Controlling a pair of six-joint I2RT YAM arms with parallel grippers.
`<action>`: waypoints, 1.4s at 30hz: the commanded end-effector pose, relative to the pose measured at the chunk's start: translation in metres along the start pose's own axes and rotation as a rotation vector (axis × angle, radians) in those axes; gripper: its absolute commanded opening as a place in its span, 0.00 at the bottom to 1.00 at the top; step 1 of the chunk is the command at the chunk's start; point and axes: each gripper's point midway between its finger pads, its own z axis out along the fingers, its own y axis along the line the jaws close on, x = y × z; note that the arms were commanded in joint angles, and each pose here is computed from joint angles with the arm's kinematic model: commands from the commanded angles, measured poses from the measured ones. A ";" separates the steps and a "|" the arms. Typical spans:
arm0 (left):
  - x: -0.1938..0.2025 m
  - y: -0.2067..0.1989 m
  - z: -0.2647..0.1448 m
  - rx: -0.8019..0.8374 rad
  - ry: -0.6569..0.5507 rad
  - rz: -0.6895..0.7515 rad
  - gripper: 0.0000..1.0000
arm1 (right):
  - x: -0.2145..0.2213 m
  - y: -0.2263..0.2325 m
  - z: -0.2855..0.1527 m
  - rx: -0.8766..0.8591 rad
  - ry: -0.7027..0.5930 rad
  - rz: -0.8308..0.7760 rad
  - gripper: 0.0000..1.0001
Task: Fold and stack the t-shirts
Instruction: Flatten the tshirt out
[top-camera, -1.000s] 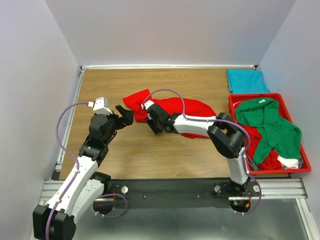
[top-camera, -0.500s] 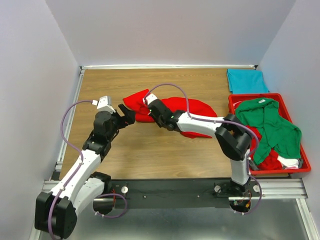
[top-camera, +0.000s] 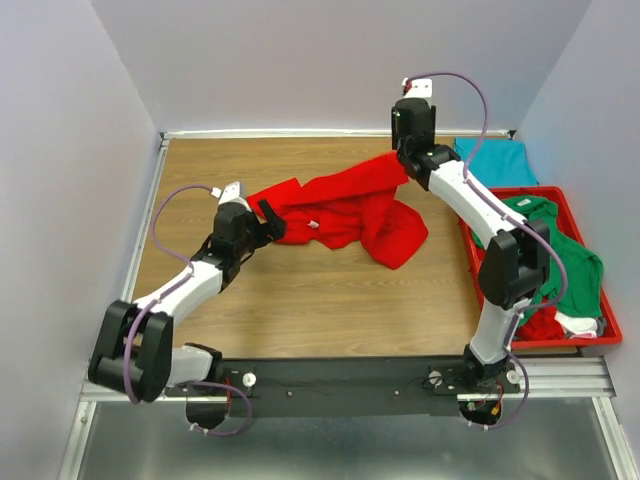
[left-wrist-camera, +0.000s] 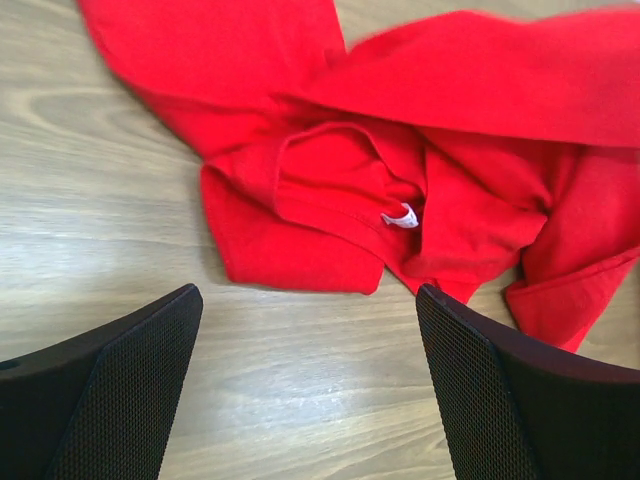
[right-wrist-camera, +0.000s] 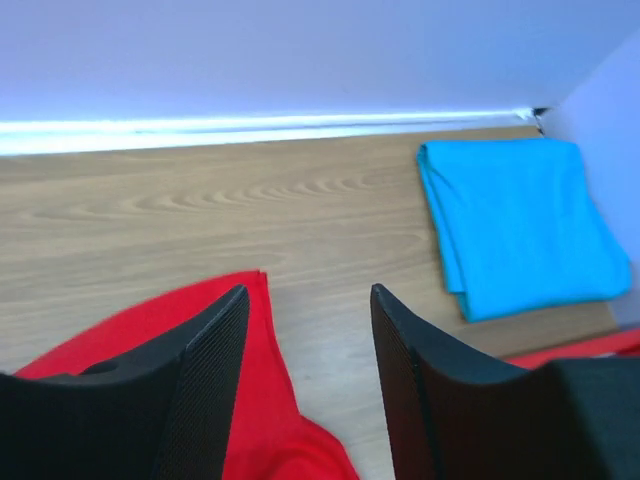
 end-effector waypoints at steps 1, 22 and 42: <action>0.005 -0.021 0.016 0.065 0.025 -0.003 0.95 | 0.023 0.007 -0.005 -0.001 0.072 -0.008 0.61; 0.051 0.008 0.081 -0.159 0.155 -0.017 0.78 | 0.226 0.072 -0.133 -0.633 0.590 0.130 0.66; 0.036 0.022 0.101 -0.288 0.180 0.098 0.05 | 0.239 0.076 -0.104 -0.505 0.592 0.167 0.22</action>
